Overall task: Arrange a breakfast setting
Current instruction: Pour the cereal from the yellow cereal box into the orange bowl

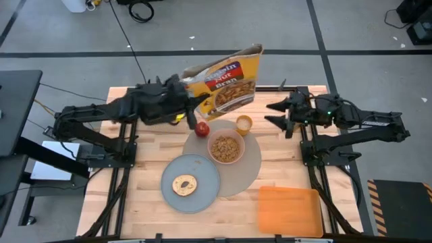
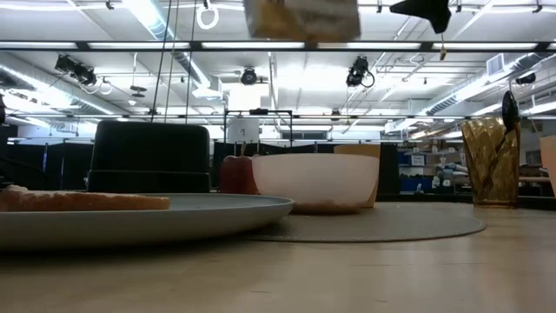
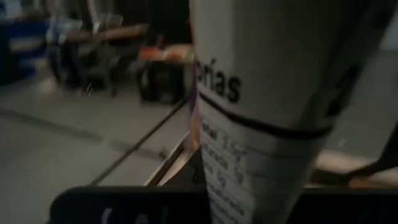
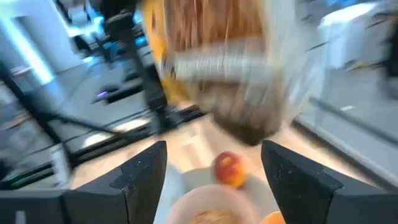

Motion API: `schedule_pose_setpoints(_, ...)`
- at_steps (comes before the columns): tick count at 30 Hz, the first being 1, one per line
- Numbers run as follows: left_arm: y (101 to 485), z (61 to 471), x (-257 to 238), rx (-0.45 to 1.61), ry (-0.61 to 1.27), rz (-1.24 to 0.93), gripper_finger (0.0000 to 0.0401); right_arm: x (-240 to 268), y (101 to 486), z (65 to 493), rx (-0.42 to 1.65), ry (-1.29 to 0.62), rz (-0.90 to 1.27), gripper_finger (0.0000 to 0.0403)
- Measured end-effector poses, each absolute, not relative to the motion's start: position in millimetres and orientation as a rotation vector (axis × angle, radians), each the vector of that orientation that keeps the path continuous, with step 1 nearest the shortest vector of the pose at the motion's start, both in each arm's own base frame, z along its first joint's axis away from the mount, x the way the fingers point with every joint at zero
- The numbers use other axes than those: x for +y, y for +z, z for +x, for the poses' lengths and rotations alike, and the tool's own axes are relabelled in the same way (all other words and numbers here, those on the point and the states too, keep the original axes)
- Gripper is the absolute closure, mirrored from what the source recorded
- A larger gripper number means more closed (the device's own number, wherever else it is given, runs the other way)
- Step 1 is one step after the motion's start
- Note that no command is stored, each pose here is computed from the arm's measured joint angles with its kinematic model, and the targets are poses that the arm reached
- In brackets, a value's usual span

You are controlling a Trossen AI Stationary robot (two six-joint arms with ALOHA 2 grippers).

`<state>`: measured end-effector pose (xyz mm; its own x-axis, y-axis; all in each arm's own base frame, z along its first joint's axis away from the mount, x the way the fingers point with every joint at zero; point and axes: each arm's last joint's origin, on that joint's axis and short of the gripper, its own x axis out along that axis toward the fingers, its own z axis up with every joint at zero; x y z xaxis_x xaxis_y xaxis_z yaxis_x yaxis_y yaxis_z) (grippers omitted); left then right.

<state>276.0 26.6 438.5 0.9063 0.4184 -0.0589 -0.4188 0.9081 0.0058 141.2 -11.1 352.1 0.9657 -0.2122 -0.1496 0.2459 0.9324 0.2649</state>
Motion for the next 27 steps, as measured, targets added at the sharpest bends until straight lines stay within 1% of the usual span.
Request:
schedule_pose_setpoints(4,407,296,60,0.234,0.454,-0.019,0.0387,-12,359,136,0.053,-0.268,0.205,0.0135)
schedule_pose_setpoints(9,380,314,110,0.323,0.383,0.035,0.0387,-14,366,136,-0.001,-0.285,0.117,0.0135)
schedule_pose_setpoints(12,364,317,142,0.373,0.339,0.057,0.0387,-16,366,135,-0.001,-0.314,0.086,0.0135)
schedule_pose_setpoints(18,342,313,199,0.368,0.278,0.094,0.0387,-21,366,135,0.0,-0.363,0.07,0.0135)
schedule_pose_setpoints(22,324,318,219,0.359,0.191,0.116,0.0387,-25,369,136,-0.023,-0.395,0.041,0.0135)
schedule_pose_setpoints(27,284,334,234,0.436,0.138,0.089,0.0387,-35,369,144,-0.039,-0.46,0.023,0.0135)
